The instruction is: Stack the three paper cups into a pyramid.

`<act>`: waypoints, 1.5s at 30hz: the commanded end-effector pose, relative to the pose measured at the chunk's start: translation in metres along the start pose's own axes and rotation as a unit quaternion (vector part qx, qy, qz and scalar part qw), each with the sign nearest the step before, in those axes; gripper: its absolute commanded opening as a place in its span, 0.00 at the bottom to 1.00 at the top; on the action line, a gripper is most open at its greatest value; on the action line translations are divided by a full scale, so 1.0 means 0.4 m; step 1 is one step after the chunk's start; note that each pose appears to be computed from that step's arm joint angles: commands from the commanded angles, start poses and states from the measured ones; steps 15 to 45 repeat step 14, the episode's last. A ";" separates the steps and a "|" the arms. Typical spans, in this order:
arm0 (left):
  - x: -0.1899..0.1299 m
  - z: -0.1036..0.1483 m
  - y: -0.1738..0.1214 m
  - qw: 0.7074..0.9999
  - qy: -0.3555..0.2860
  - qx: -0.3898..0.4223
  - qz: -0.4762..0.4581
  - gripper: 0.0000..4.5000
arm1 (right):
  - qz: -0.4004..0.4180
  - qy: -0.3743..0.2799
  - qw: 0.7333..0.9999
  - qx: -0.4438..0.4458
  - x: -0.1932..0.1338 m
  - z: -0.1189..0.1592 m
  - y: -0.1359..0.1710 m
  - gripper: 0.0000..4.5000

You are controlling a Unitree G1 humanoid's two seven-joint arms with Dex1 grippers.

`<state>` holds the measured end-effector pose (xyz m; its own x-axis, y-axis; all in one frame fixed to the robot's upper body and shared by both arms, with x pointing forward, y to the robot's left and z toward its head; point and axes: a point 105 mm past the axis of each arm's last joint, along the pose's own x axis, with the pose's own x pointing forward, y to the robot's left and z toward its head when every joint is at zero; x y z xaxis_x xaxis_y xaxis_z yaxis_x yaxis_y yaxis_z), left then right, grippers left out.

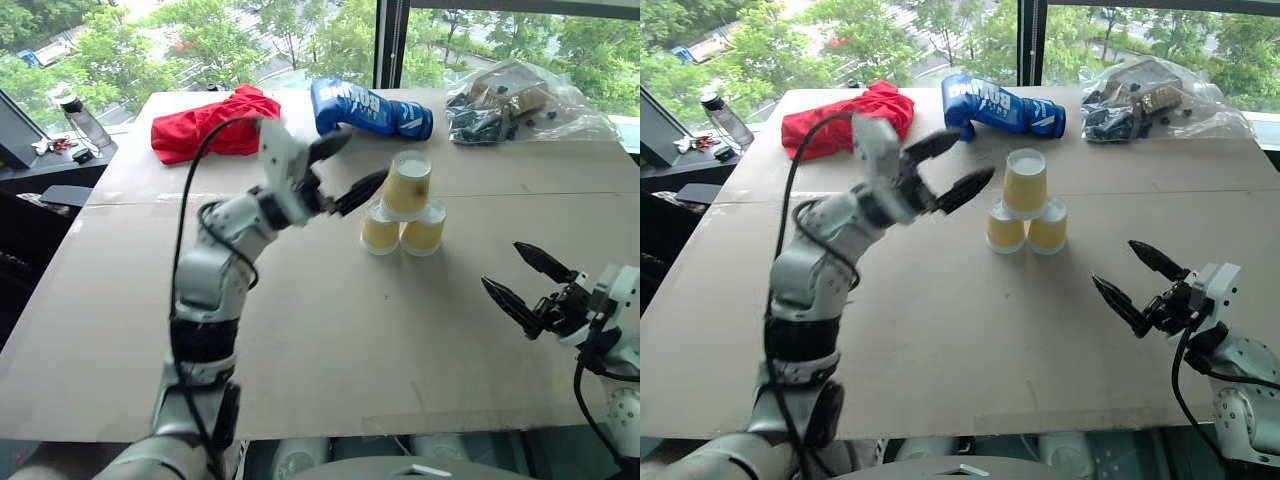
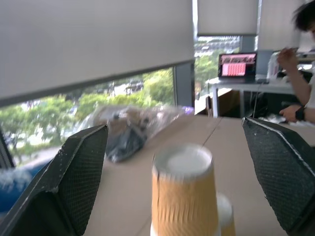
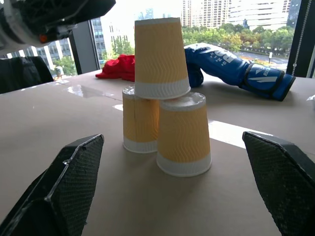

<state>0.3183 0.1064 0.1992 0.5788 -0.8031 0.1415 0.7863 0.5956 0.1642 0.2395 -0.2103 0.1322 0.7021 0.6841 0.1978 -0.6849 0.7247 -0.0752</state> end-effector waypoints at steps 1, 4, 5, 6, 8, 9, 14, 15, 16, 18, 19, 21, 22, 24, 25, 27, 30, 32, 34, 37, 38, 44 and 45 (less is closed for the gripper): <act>-0.119 -0.054 -0.029 0.999 0.038 -0.028 0.025 0.99 | 0.012 0.021 0.999 -0.028 -0.028 -0.017 -0.006 1.00; -0.215 -0.167 -0.062 0.990 0.122 -0.052 0.052 0.99 | 0.018 0.041 0.999 -0.024 -0.047 -0.039 -0.009 1.00; -0.238 -0.196 -0.077 0.986 0.146 -0.053 0.055 0.99 | 0.023 0.047 0.998 -0.022 -0.050 -0.047 -0.008 1.00; -0.254 -0.217 -0.093 0.984 0.161 -0.056 0.059 0.99 | 0.027 0.055 0.998 -0.020 -0.052 -0.055 -0.007 1.00; -0.277 -0.258 -0.122 0.978 0.189 -0.055 0.068 0.99 | 0.036 0.065 0.997 -0.018 -0.052 -0.068 -0.006 1.00; -0.285 -0.275 -0.137 0.976 0.197 -0.058 0.075 0.99 | 0.040 0.067 0.997 -0.016 -0.051 -0.073 -0.006 1.00; -0.272 -0.280 -0.169 0.978 0.187 -0.049 0.081 0.99 | 0.052 0.070 0.996 -0.011 -0.042 -0.085 -0.012 1.00; -0.272 -0.280 -0.169 0.978 0.187 -0.049 0.081 0.99 | 0.052 0.070 0.996 -0.011 -0.042 -0.085 -0.012 1.00; -0.272 -0.280 -0.169 0.978 0.187 -0.049 0.081 0.99 | 0.052 0.070 0.996 -0.011 -0.042 -0.085 -0.012 1.00; -0.272 -0.280 -0.169 0.978 0.187 -0.049 0.081 0.99 | 0.052 0.070 0.996 -0.011 -0.042 -0.085 -0.012 1.00; -0.272 -0.280 -0.169 0.978 0.187 -0.049 0.081 0.99 | 0.052 0.070 0.996 -0.011 -0.042 -0.085 -0.012 1.00; -0.272 -0.280 -0.169 0.978 0.187 -0.049 0.081 0.99 | 0.052 0.070 0.996 -0.011 -0.042 -0.085 -0.012 1.00; -0.272 -0.280 -0.169 0.978 0.187 -0.049 0.081 0.99 | 0.052 0.070 0.996 -0.011 -0.042 -0.085 -0.012 1.00; -0.272 -0.280 -0.169 0.978 0.187 -0.049 0.081 0.99 | 0.052 0.070 0.996 -0.011 -0.042 -0.085 -0.012 1.00; -0.272 -0.280 -0.169 0.978 0.187 -0.049 0.081 0.99 | 0.052 0.070 0.996 -0.011 -0.042 -0.085 -0.012 1.00; -0.272 -0.280 -0.169 0.978 0.187 -0.049 0.081 0.99 | 0.052 0.070 0.996 -0.011 -0.042 -0.085 -0.012 1.00; -0.272 -0.280 -0.169 0.978 0.187 -0.049 0.081 0.99 | 0.052 0.070 0.996 -0.011 -0.042 -0.085 -0.012 1.00; -0.272 -0.280 -0.169 0.978 0.187 -0.049 0.081 0.99 | 0.052 0.070 0.996 -0.011 -0.042 -0.085 -0.012 1.00; -0.272 -0.280 -0.169 0.978 0.187 -0.049 0.081 0.99 | 0.052 0.070 0.996 -0.011 -0.042 -0.085 -0.012 1.00; -0.272 -0.280 -0.169 0.978 0.187 -0.049 0.081 0.99 | 0.052 0.070 0.996 -0.011 -0.042 -0.085 -0.012 1.00; -0.272 -0.280 -0.169 0.978 0.187 -0.049 0.081 0.99 | 0.052 0.070 0.996 -0.011 -0.042 -0.085 -0.012 1.00; -0.272 -0.280 -0.169 0.978 0.187 -0.049 0.081 0.99 | 0.052 0.070 0.996 -0.011 -0.042 -0.085 -0.012 1.00; -0.272 -0.280 -0.169 0.978 0.187 -0.049 0.081 0.99 | 0.052 0.070 0.996 -0.011 -0.042 -0.085 -0.012 1.00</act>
